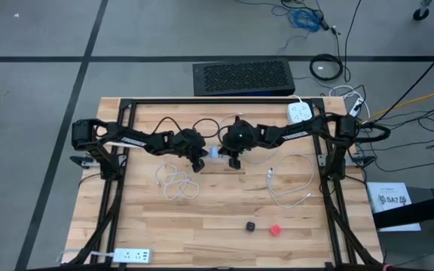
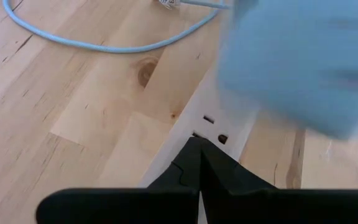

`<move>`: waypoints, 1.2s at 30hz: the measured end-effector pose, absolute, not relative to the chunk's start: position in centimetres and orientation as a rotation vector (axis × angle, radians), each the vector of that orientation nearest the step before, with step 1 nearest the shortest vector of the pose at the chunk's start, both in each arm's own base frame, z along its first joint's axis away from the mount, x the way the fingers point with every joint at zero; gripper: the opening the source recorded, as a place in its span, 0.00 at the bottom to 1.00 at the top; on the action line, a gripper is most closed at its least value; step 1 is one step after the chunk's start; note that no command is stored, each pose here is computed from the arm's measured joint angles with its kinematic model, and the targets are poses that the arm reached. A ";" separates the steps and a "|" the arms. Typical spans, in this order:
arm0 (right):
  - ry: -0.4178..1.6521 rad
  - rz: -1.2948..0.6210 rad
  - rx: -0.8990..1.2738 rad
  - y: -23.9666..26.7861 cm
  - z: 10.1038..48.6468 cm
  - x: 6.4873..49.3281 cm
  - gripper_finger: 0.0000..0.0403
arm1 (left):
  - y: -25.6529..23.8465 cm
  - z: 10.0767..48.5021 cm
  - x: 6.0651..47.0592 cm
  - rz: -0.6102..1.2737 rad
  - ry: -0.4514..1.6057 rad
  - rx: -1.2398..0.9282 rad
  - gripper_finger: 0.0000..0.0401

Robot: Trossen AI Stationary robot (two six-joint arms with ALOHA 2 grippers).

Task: Insert USB
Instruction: Insert the white charger adapter into the white outlet extension

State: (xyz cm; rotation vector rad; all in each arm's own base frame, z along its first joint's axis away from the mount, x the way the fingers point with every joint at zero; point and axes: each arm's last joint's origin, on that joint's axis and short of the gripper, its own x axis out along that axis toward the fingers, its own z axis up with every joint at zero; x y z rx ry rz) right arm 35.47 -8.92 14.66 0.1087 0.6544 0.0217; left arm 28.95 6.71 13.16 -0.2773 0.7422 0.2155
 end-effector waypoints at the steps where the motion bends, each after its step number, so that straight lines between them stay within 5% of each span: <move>1: 0.660 0.020 0.119 -8.9 14.8 35.5 0.02 | 6.7 13.2 28.9 0.216 0.742 -0.277 0.01; 8: 0.740 0.019 0.135 -9.1 15.6 36.0 0.00 | 6.7 13.2 29.0 0.209 0.743 -0.261 0.01; 15: 0.806 0.095 0.155 -8.0 17.8 36.0 0.09 | 6.7 13.2 29.0 0.208 0.743 -0.257 0.01; 23: 0.790 0.337 0.040 0.2 18.5 37.5 0.33 | 6.8 13.2 28.9 0.219 0.747 -0.227 0.01; 30: 0.713 0.332 -0.022 4.7 21.0 40.1 0.59 | 6.8 13.2 28.9 0.241 0.750 -0.211 0.01; 36: 0.846 0.337 -0.026 5.8 20.2 43.4 0.68 | 6.9 13.1 28.9 0.253 0.760 -0.206 0.01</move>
